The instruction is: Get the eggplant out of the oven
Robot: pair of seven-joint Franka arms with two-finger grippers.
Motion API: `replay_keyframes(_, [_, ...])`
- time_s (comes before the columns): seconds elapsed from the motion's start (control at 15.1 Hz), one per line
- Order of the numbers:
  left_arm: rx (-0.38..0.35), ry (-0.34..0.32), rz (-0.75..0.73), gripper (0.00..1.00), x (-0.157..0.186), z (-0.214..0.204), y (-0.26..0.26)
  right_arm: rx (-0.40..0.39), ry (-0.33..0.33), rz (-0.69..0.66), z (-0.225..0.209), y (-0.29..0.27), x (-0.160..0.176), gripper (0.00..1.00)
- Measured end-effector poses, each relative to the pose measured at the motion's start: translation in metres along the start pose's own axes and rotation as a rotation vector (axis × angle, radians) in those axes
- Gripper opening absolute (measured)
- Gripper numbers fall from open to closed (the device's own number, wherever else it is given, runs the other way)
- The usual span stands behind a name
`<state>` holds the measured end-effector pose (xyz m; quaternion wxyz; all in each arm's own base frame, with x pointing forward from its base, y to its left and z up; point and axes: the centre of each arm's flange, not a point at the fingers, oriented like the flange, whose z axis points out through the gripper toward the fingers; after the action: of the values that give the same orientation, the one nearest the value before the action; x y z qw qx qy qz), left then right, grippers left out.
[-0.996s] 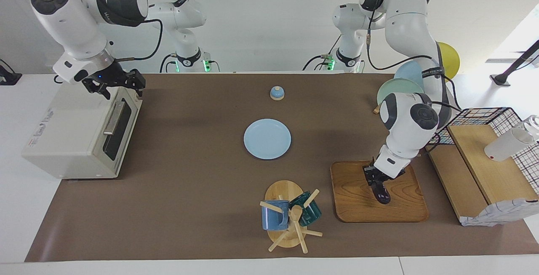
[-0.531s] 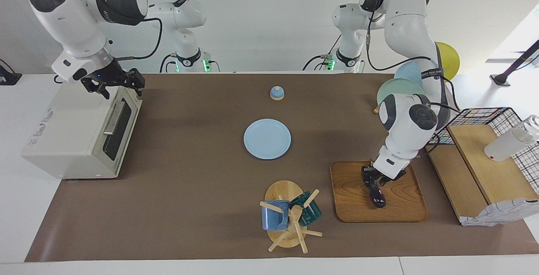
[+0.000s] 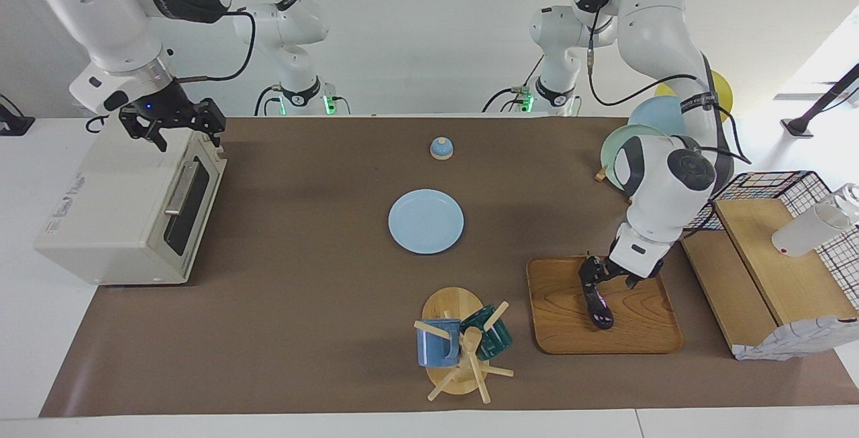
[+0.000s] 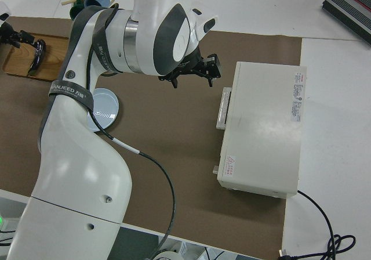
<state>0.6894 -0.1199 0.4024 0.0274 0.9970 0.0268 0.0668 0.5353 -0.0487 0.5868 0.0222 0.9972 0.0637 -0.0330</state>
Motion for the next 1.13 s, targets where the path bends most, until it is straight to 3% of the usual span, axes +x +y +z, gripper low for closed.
replay_keyframes(0.33, [0.021, -0.040, -0.022, 1.00, -0.029, -0.109, -0.003, 0.009, 0.001, 0.001, 0.000, -0.001, 0.000, 1.00])
replay_keyframes(0.66, [0.055, -0.137, -0.008, 1.00, -0.081, -0.190, -0.010, 0.021, 0.005, 0.002, -0.001, -0.002, 0.000, 1.00])
replay_keyframes(0.86, [0.071, -0.189, 0.003, 1.00, -0.110, -0.200, -0.011, 0.021, 0.006, 0.002, -0.001, -0.002, 0.000, 1.00])
replay_keyframes(1.13, [0.084, -0.239, 0.007, 1.00, -0.129, -0.182, -0.013, 0.021, 0.007, 0.002, -0.002, -0.002, 0.000, 1.00])
